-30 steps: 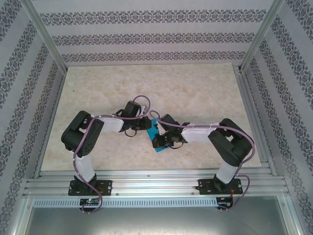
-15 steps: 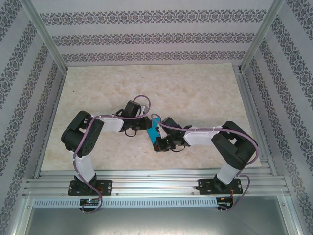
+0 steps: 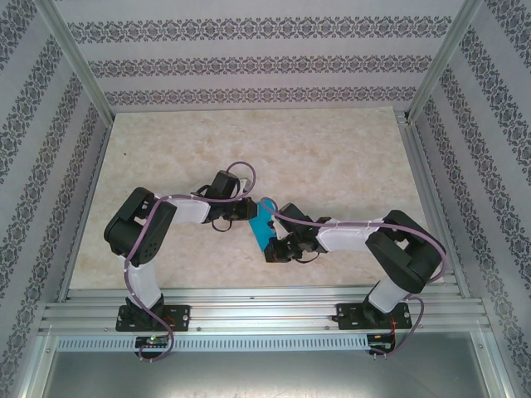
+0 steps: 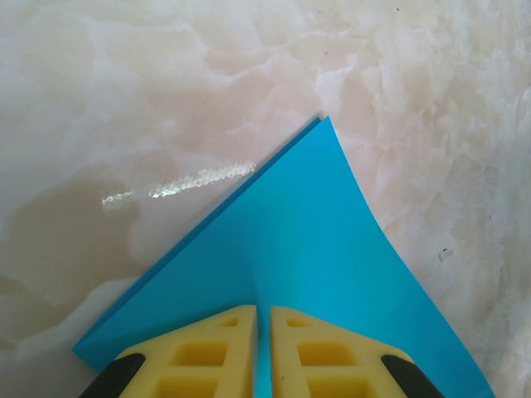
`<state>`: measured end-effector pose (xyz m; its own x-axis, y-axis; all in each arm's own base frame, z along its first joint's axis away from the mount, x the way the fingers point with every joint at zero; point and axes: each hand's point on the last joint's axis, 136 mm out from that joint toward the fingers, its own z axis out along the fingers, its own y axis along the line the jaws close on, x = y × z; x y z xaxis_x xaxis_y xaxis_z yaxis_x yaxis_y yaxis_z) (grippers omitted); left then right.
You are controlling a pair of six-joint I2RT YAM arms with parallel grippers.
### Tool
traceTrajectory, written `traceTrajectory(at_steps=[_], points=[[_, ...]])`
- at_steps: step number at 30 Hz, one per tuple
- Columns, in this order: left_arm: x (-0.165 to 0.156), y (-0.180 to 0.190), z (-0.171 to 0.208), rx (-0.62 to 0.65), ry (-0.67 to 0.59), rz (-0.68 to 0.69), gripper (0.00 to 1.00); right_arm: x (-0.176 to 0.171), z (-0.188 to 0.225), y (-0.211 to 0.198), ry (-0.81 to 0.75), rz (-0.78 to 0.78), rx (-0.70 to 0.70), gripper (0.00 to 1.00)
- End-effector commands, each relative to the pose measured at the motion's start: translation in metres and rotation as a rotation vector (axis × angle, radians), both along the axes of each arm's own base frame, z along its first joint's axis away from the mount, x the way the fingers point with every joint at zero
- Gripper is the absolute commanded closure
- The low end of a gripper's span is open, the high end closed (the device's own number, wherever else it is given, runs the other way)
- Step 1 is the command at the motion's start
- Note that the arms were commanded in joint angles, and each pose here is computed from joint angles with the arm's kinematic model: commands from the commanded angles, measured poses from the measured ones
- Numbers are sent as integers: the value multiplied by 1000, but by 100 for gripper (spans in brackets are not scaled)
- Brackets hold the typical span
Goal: Fold a paper plane with a square sheet of paper (fold left side to right side)
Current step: Fold the square sheet of paper in half at the center of the table, then hold the square sheet of paper at the center of the table.
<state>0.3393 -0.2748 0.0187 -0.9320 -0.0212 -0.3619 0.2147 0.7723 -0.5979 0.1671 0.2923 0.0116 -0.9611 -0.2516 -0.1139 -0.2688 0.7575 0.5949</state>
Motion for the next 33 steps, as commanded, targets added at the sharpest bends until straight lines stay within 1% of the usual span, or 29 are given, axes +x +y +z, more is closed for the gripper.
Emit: traceTrajectory(at_steps=[1, 5, 8, 10, 15, 21, 24, 27, 29, 31, 33], points=[[-14, 25, -49, 169, 68, 24, 86, -36, -8, -27, 128, 25, -105, 95], [-14, 25, -47, 163, 66, 23, 85, -10, 32, -14, 42, 0, 8, 93], [-14, 24, -45, 161, 63, 20, 85, 10, 56, -9, -8, -29, 85, 89], [-13, 24, -44, 157, 59, 21, 85, 23, 62, -8, -31, -53, 100, 88], [-13, 22, -39, 145, 56, 20, 85, 50, 44, -12, -63, -122, 46, 88], [-12, 19, -30, 127, 46, 14, 84, 50, 11, -21, -26, -142, -55, 88], [-10, 17, -19, 110, 29, 11, 79, 44, -5, -32, 0, -151, -115, 87], [-8, 14, 2, 81, -5, 7, 67, 38, -14, -36, 20, -155, -125, 87], [-7, 13, 19, 62, -38, 7, 62, 36, -17, -37, 23, -158, -129, 87], [-8, 13, 38, 39, -75, 8, 60, 35, -18, -39, 26, -157, -136, 87], [-13, 14, 52, 13, -93, 7, 60, 34, -21, -40, 32, -157, -143, 87]])
